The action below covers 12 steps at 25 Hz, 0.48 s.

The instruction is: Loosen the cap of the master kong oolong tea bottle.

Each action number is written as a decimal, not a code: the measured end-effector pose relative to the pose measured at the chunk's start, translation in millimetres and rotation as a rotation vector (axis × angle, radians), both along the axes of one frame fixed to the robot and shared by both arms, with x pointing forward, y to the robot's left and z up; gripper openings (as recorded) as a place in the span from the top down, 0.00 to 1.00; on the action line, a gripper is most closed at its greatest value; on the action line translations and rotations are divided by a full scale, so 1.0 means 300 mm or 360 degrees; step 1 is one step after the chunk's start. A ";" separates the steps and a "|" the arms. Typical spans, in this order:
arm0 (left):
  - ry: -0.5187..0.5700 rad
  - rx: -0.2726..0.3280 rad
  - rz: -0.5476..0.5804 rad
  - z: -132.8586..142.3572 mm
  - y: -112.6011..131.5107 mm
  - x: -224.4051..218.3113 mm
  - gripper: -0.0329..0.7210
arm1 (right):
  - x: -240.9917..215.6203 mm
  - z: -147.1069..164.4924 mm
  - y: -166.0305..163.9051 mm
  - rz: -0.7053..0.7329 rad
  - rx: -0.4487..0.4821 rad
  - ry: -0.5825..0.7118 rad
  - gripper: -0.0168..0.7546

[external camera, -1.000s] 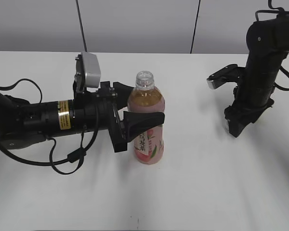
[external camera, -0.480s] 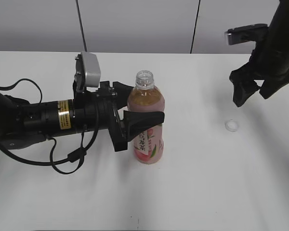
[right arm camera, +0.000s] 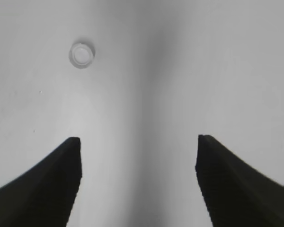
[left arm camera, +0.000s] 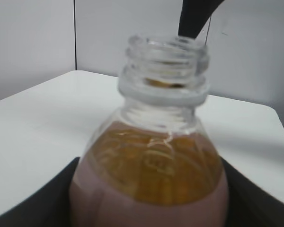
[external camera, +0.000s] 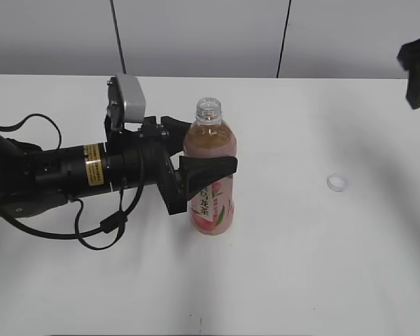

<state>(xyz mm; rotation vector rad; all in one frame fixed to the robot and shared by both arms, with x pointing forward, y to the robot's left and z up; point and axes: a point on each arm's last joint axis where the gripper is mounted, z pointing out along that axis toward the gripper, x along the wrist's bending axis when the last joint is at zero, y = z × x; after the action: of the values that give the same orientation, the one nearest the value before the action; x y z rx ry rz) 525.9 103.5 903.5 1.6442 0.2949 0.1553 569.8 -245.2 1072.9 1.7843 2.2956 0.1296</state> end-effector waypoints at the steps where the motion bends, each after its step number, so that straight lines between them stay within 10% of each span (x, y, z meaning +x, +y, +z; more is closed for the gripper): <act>1: 0.0002 0.0000 0.0002 -0.001 0.000 0.000 0.34 | -0.024 0.047 -0.007 -0.0024 0.0005 -0.0070 0.24; 12: -0.0004 -0.0001 0.0022 -0.001 0.001 0.004 0.34 | -0.327 0.244 -0.069 -0.0101 0.0081 -0.0393 0.24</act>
<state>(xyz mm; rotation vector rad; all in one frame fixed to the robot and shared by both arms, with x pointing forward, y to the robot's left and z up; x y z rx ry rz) 527.1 103.9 903.3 1.6418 0.3043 0.1674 471.6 -265.9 1146.0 1.7531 2.0786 0.3785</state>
